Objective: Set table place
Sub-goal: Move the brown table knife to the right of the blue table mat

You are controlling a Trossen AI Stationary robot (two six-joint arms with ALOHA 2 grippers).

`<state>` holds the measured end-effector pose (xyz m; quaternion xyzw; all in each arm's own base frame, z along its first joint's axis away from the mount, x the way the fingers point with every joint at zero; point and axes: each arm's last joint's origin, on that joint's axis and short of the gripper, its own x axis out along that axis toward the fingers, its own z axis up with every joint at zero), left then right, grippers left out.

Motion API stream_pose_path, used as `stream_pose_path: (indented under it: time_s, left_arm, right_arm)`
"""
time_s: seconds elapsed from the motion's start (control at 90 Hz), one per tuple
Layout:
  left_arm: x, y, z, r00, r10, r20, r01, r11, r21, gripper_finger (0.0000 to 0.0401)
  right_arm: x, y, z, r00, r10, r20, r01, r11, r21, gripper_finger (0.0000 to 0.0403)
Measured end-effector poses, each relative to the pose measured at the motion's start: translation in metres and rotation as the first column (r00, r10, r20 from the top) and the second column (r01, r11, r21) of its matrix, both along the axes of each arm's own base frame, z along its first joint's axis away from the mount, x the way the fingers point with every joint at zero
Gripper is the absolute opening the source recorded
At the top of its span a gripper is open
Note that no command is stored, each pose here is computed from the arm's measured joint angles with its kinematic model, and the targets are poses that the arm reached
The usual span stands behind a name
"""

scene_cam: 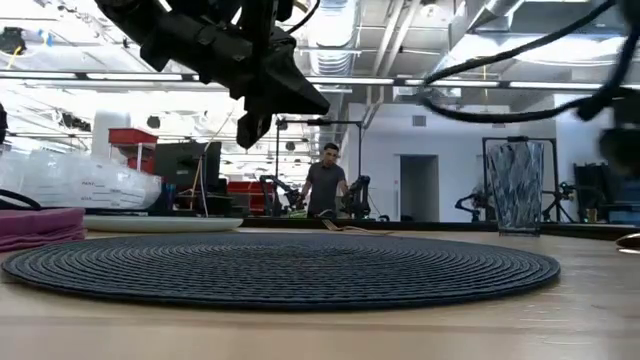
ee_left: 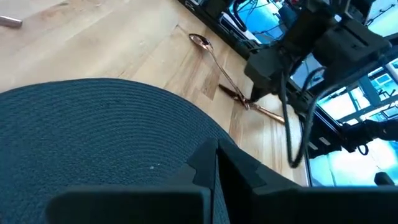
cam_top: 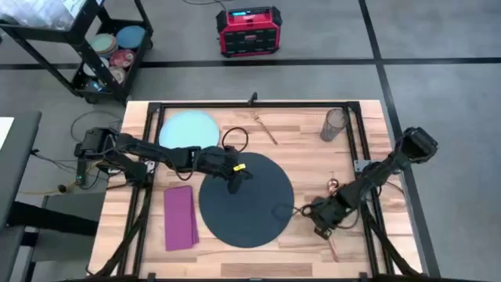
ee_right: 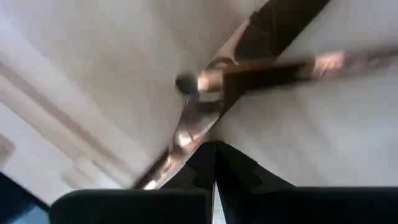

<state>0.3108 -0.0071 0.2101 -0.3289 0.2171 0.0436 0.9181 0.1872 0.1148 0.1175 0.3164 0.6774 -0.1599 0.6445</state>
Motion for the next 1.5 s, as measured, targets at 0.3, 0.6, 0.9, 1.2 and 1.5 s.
stream_pose_path:
  time_s: [0.3,0.6,0.9,1.2,1.5]
  left_arm:
    - [0.000,0.000,0.000,1.000,-0.003,0.003,0.003,1.000,0.007,0.0000]
    - [0.001,0.000,0.003,0.999,-0.026,0.034,0.024,0.998,0.056,0.0000]
    - [0.006,-0.013,0.010,0.985,-0.151,0.077,0.147,0.987,0.056,0.0000]
    - [0.050,-0.044,-0.004,0.932,-0.319,-0.172,0.331,0.942,0.048,0.0000]
    - [0.086,-0.057,0.010,0.914,-0.385,-0.130,0.393,0.918,0.044,0.0000]
  right_arm:
    - [0.021,-0.044,0.000,0.992,-0.114,0.051,0.117,0.991,-0.057,0.0000]
    - [0.004,-0.059,0.023,0.948,-0.271,0.165,0.306,0.918,-0.251,0.0000]
    - [-0.027,-0.009,0.052,0.877,-0.355,0.322,0.406,0.908,-0.104,0.0000]
    - [-0.042,0.036,0.040,0.906,-0.274,0.323,0.302,0.953,-0.039,0.0000]
    - [-0.053,0.066,0.026,0.933,-0.213,0.291,0.224,0.975,-0.006,0.0000]
